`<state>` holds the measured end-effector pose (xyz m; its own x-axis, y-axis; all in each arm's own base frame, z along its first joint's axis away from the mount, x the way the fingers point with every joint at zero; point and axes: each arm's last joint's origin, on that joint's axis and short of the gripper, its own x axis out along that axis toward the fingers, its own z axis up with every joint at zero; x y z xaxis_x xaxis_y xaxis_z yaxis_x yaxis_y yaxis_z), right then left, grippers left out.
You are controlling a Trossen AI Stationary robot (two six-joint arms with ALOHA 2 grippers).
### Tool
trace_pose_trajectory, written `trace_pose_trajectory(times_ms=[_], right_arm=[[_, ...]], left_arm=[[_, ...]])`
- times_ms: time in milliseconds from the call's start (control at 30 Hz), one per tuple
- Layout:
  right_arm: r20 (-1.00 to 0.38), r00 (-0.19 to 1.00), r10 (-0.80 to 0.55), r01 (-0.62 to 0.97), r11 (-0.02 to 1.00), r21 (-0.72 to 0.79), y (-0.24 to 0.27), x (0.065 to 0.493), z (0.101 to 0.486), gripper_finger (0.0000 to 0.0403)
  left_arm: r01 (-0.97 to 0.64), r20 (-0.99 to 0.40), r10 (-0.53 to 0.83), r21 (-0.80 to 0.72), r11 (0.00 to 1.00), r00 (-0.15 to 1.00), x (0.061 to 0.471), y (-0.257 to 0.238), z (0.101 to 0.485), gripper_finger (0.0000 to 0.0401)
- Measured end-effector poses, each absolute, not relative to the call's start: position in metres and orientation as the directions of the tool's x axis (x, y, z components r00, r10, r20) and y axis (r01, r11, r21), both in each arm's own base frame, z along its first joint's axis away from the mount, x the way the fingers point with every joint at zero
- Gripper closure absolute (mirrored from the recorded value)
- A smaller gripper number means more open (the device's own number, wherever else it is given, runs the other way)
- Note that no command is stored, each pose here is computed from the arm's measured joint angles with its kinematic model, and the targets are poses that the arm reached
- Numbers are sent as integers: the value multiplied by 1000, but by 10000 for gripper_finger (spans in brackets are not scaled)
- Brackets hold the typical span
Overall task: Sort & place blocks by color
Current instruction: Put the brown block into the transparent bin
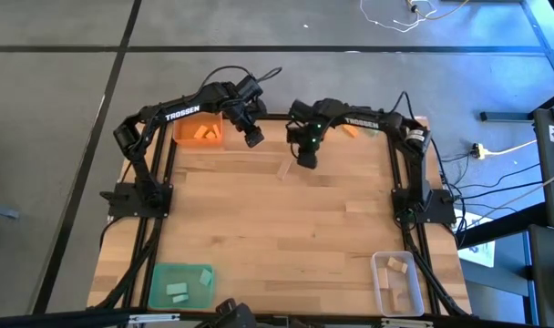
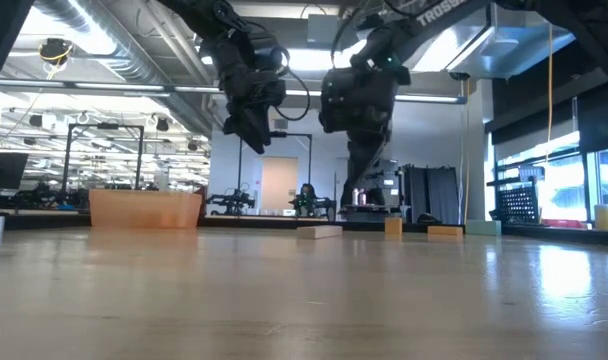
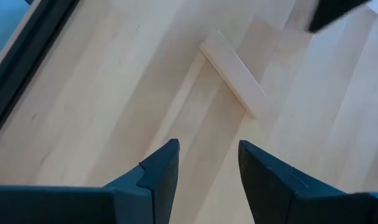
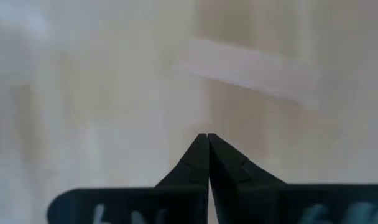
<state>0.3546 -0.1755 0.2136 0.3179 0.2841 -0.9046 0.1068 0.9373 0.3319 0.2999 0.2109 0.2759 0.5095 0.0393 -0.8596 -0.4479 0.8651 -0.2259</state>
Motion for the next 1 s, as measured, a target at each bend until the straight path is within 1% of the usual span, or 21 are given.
trace_pose_trajectory(times_ms=[67, 167, 267, 400, 500, 767, 867, 1000], right_arm=[[-909, 283, 307, 117, 929, 350, -171, 353, 215, 400], [-912, 267, 310, 125, 928, 352, -167, 353, 216, 392], [-917, 210, 339, 135, 919, 371, -163, 348, 216, 386], [-913, 98, 396, 104, 908, 405, -157, 336, 219, 390], [-909, 71, 410, 78, 907, 414, -151, 328, 230, 399], [-915, 177, 363, 8, 929, 371, -133, 309, 279, 396], [-912, 198, 360, -13, 931, 364, -129, 309, 284, 396], [-913, 189, 362, -20, 931, 365, -127, 313, 281, 395]], left_arm=[[-449, -862, 37, -227, 865, 506, 300, 211, 276, 244], [-452, -870, 29, -227, 862, 493, 298, 210, 275, 244], [-456, -877, 11, -239, 857, 480, 297, 208, 274, 244], [-463, -890, -41, -276, 842, 455, 296, 201, 272, 244], [-447, -898, -51, -267, 854, 438, 302, 191, 272, 244], [-466, -921, 8, -189, 865, 390, 318, 164, 271, 244], [-491, -925, 23, -180, 853, 380, 321, 158, 271, 244], [-519, -927, 23, -188, 834, 374, 321, 156, 271, 244]])
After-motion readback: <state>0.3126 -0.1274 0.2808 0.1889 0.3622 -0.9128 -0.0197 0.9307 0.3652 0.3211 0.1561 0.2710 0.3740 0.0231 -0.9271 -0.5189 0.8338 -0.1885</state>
